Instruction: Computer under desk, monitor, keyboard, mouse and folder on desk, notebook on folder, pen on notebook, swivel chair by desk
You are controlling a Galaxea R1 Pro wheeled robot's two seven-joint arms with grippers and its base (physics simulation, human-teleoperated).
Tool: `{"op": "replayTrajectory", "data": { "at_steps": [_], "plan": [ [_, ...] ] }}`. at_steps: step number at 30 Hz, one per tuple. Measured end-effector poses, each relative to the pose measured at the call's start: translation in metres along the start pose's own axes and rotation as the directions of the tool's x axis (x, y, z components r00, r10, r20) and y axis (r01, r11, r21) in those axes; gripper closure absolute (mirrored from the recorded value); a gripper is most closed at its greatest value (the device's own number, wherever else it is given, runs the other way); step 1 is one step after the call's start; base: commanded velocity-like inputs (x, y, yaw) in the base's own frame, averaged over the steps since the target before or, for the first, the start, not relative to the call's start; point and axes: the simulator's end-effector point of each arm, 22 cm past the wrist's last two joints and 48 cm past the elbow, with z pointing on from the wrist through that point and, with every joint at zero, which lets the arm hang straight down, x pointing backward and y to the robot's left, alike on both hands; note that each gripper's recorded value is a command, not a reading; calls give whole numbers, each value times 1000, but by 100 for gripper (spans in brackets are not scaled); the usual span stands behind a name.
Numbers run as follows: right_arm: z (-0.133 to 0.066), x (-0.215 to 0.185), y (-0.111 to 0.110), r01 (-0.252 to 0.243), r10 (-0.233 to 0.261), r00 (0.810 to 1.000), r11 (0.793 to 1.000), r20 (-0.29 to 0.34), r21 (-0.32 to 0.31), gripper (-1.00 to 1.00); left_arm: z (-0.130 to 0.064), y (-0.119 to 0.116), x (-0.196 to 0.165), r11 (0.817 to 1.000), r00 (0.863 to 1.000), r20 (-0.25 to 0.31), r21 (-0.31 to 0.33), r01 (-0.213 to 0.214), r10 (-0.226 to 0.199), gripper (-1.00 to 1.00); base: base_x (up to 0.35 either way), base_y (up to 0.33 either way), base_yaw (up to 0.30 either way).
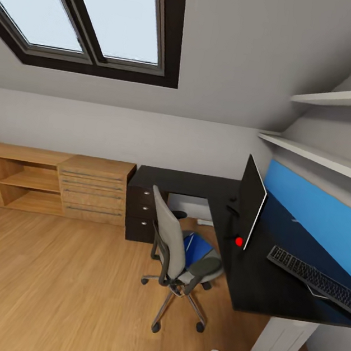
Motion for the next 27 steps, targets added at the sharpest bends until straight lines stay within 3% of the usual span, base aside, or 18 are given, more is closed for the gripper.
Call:
{"op": "replayTrajectory", "data": {
  "at_steps": [4,6,20,27],
  "plan": [
    [0,-1,6,15,-15,1000,999,4,-32,-100,0,0,0,1000,1000,0,0,1,-1,-100,287,0,9],
    [0,-1,17,57,-57,998,995,9,-84,-100,0,0,0,1000,1000,1,1,1,-1,-100,326,0,1],
    [0,-2,18,70,-70,998,993,12,-98,-100,0,-1,0,1000,1000,0,3,-1,1,-100,327,0,0],
    [0,-2,18,71,-70,997,993,12,-98,-100,0,1,-2,1000,1000,5,-3,1,-1,-100,130,0,0]
  ]
}}
